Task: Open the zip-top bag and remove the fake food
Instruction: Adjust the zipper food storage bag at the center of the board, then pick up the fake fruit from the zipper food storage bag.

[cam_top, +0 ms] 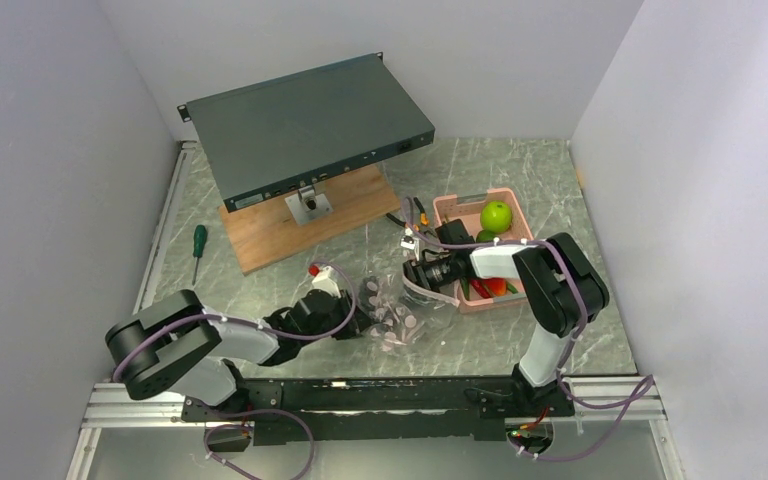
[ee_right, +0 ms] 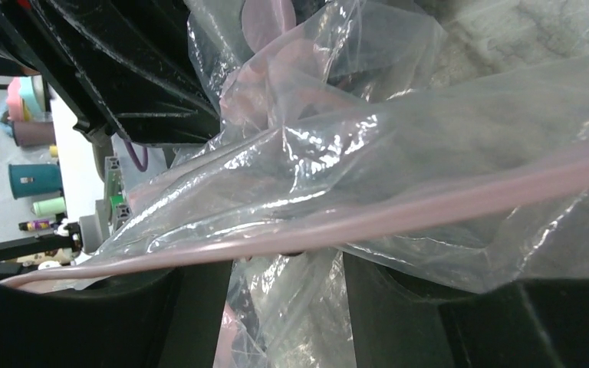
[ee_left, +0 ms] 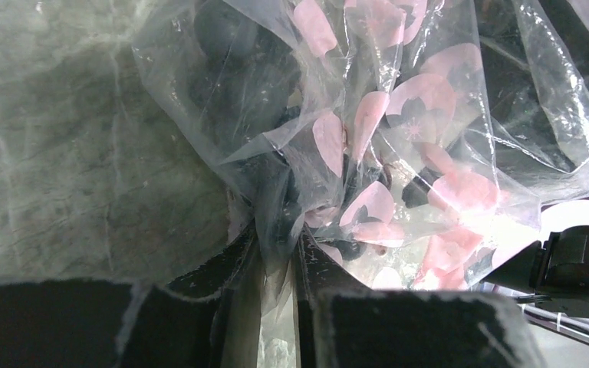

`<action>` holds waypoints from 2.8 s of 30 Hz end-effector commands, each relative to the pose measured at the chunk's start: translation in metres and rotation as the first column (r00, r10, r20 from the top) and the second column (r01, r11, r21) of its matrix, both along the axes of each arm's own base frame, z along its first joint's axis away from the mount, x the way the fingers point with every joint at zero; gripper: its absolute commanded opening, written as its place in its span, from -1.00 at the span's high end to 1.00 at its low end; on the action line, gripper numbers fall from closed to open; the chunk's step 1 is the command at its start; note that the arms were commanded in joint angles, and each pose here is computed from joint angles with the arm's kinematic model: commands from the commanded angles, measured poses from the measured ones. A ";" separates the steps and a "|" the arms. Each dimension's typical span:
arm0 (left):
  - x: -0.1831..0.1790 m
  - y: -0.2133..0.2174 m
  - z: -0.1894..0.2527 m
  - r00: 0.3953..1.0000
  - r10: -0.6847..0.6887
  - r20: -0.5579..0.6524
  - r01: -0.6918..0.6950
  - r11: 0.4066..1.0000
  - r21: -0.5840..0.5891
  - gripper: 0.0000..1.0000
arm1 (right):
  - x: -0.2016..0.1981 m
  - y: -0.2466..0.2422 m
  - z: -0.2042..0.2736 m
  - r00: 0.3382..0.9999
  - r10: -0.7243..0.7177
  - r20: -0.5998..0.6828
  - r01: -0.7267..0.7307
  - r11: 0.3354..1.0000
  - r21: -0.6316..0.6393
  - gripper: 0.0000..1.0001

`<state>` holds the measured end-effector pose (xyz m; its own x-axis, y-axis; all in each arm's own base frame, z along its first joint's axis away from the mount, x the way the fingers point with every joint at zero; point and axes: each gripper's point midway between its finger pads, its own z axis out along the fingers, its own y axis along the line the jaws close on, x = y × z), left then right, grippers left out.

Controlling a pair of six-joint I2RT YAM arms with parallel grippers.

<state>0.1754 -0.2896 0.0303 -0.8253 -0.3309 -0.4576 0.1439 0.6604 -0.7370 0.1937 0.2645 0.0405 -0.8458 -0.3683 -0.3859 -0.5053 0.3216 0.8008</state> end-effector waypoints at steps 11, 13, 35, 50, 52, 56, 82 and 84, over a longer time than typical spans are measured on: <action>-0.003 -0.029 0.007 0.992 -0.127 0.008 0.127 0.991 -0.036 0.56 | -0.001 0.015 0.002 0.998 0.058 -0.032 -0.057 0.998 0.019 0.57; -0.004 -0.028 0.005 0.992 -0.127 0.004 0.127 0.991 -0.039 0.55 | -0.003 0.016 0.001 0.997 0.065 -0.042 -0.064 0.998 0.019 0.74; 0.018 0.048 0.034 0.986 0.148 0.082 -0.145 0.989 -0.042 -0.91 | 0.018 0.009 0.047 0.961 0.066 0.269 -0.086 0.994 0.065 1.00; 0.040 0.020 0.040 0.992 0.074 0.104 -0.061 0.991 -0.116 0.17 | 0.016 0.008 0.049 0.956 0.080 0.283 -0.104 0.992 0.068 1.00; 0.040 0.019 0.042 0.991 0.065 0.114 -0.050 0.990 -0.129 0.31 | 0.016 0.008 0.048 0.956 0.084 0.280 -0.107 0.992 0.068 1.00; 0.039 0.019 0.046 0.990 0.054 0.132 -0.037 0.990 -0.134 0.69 | 0.016 0.008 0.048 0.957 0.085 0.278 -0.108 0.992 0.068 1.00; 0.020 0.094 0.032 0.970 0.177 0.164 -0.190 0.980 0.065 1.00 | 0.030 -0.017 0.111 0.916 -0.053 0.396 -0.058 0.963 0.264 1.00; 0.020 0.096 0.034 0.970 0.172 0.171 -0.188 0.979 0.081 1.00 | 0.032 -0.020 0.114 0.912 -0.066 0.404 -0.053 0.960 0.275 1.00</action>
<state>0.1945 -0.2170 0.0892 -0.6676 -0.4764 -0.5721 0.1846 0.6385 -0.7471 0.2188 0.2498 0.1300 -0.6521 -0.2573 -0.7132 -0.7574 0.1784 0.6281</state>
